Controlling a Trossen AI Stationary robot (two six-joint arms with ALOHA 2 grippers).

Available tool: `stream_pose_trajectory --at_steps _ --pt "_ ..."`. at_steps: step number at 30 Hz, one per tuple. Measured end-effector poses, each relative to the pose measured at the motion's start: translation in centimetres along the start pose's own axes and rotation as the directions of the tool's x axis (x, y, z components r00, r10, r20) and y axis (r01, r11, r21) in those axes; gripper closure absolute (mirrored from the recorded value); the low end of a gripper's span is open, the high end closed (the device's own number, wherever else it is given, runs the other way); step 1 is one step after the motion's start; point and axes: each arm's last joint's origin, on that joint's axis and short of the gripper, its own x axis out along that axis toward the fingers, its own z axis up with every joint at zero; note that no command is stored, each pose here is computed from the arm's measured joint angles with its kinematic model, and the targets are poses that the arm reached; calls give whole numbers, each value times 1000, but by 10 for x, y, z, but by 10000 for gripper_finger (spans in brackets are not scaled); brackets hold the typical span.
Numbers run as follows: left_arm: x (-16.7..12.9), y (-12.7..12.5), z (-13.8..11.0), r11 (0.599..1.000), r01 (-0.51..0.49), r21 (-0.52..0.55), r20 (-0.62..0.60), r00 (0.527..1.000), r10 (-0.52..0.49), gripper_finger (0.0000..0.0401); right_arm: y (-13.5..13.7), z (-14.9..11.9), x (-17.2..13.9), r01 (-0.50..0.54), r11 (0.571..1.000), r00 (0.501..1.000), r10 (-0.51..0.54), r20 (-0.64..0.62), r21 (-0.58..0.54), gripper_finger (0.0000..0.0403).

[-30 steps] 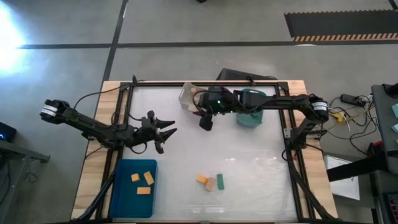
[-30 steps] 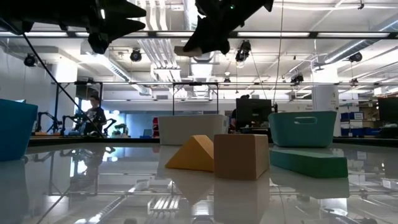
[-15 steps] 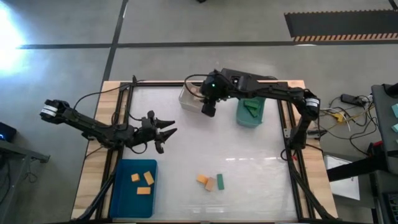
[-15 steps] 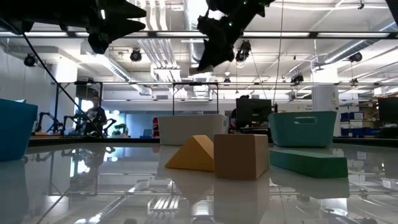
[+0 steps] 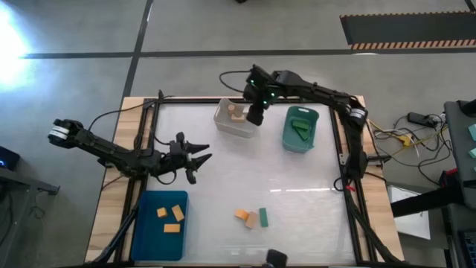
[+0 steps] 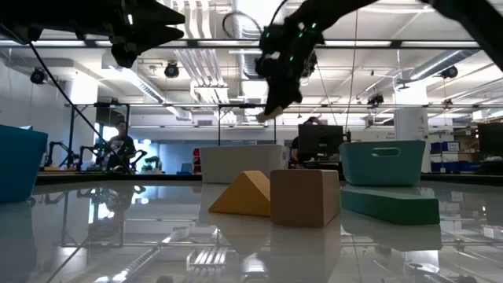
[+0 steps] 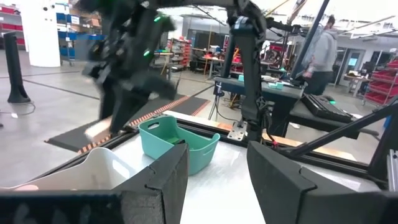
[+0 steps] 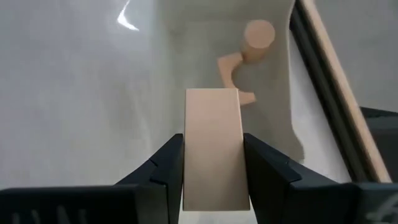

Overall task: Sort & place blocks by color
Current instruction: Put the brown block into the gray bin, then put the yellow block into the blue bin

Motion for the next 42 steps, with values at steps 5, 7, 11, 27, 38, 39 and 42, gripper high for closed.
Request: stream_pose_trajectory --at_steps 5,7,11,27,38,39,42 --pt "0 0 0 1000 -7 -2 1 1000 7 254 -16 11 42 -20 1000 999 21 -46 20 282" --pt "0 0 0 1000 -8 -6 1 1000 8 254 -19 15 56 -22 999 998 24 -65 25 282" --pt "0 0 0 1000 -9 -7 2 1000 9 254 -27 19 79 -21 999 994 25 -103 41 282" --pt "0 1 0 1000 -24 -6 4 1000 24 254 -34 19 97 59 997 985 -51 -165 41 268" --pt "0 1 0 1000 -24 -5 4 1000 24 254 -36 20 95 108 993 982 -101 -161 40 206" --pt "0 1 0 1000 -24 -5 4 1000 24 254 -35 21 93 108 993 982 -101 -158 42 204" --pt "0 1 0 1000 -24 -7 4 1000 24 254 -32 24 79 111 993 986 -104 -133 50 205"
